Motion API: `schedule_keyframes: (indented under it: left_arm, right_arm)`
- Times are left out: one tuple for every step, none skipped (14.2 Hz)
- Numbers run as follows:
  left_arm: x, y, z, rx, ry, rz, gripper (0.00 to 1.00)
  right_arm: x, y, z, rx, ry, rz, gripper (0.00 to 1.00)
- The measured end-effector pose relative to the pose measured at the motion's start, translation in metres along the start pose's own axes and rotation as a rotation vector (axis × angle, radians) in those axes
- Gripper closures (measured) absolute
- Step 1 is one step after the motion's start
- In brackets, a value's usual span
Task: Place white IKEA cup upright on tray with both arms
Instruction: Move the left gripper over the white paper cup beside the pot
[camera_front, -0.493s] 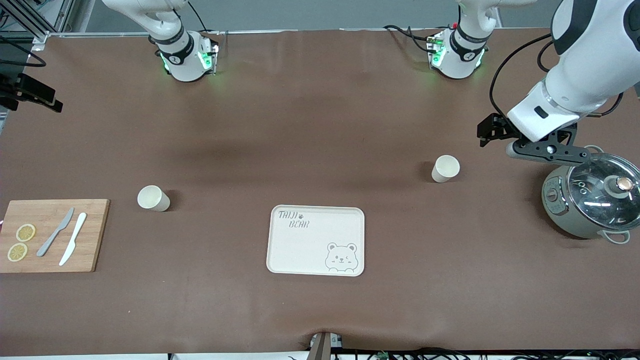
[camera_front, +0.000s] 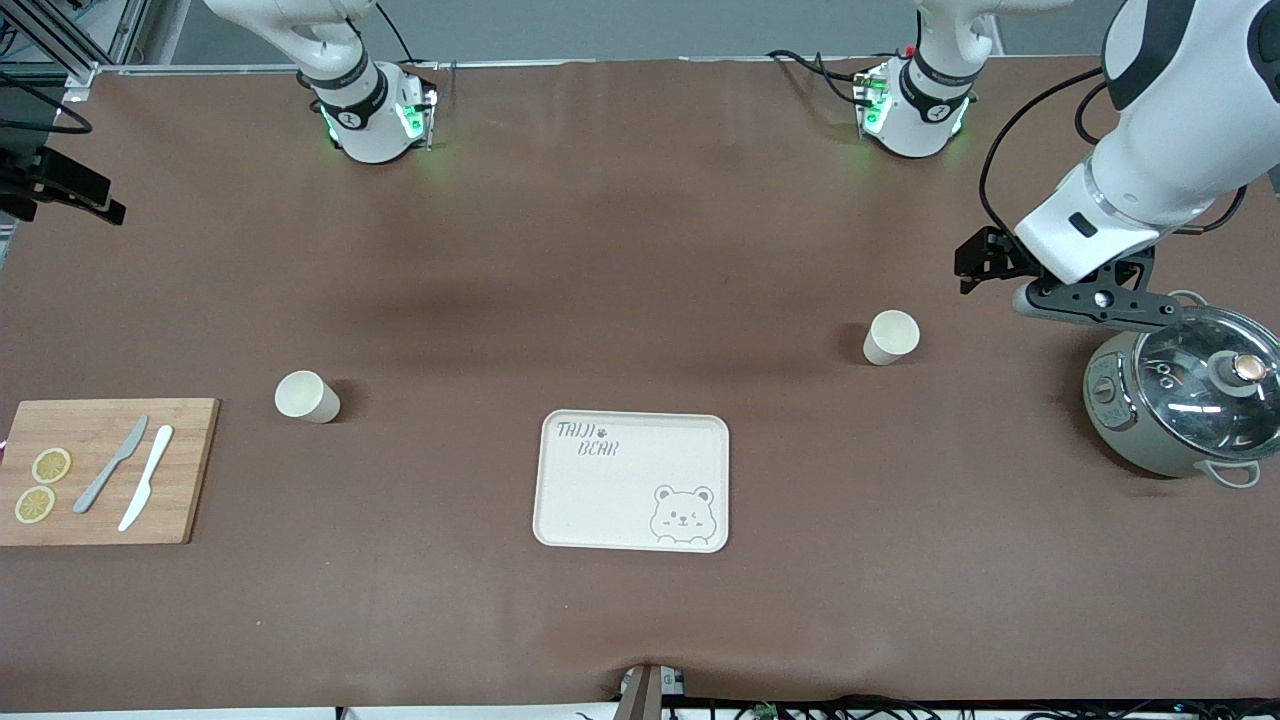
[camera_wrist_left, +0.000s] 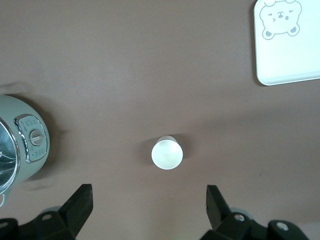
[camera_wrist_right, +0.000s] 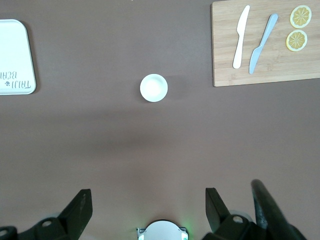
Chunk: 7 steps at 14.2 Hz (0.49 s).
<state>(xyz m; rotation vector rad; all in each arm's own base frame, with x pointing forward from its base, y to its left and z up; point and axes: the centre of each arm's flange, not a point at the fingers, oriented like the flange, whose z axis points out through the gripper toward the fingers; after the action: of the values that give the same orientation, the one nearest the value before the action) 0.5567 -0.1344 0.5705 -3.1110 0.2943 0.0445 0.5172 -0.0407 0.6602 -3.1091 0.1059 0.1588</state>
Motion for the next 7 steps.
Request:
schedule_keyframes:
  left_arm:
    - [0.001,0.001,0.002,-0.001,-0.004,0.002,0.00]
    - [0.003,0.002,0.006,-0.002,-0.008,0.005,0.00]
    - [0.005,0.006,0.009,-0.003,-0.010,0.010,0.00]
    - [0.006,0.009,0.011,-0.004,-0.010,0.015,0.00]
    - [0.007,0.011,0.012,-0.005,-0.009,0.018,0.00]
    - [0.008,0.013,0.013,-0.005,-0.008,0.021,0.00]
    - [0.009,0.014,0.015,-0.006,-0.002,0.023,0.00]
  right_arm:
    - [0.000,0.000,0.000,0.000,0.000,0.000,0.00]
    - [0.000,0.000,0.000,0.000,0.000,0.000,0.00]
    - [0.000,0.000,0.000,0.000,0.000,0.000,0.00]
    - [0.000,0.000,0.000,0.000,-0.001,0.000,0.00]
    - [0.000,0.000,0.000,0.000,-0.001,0.000,0.00]
    - [0.000,0.000,0.000,0.000,-0.001,0.000,0.00]
    - [0.000,0.000,0.000,0.000,-0.001,0.000,0.00]
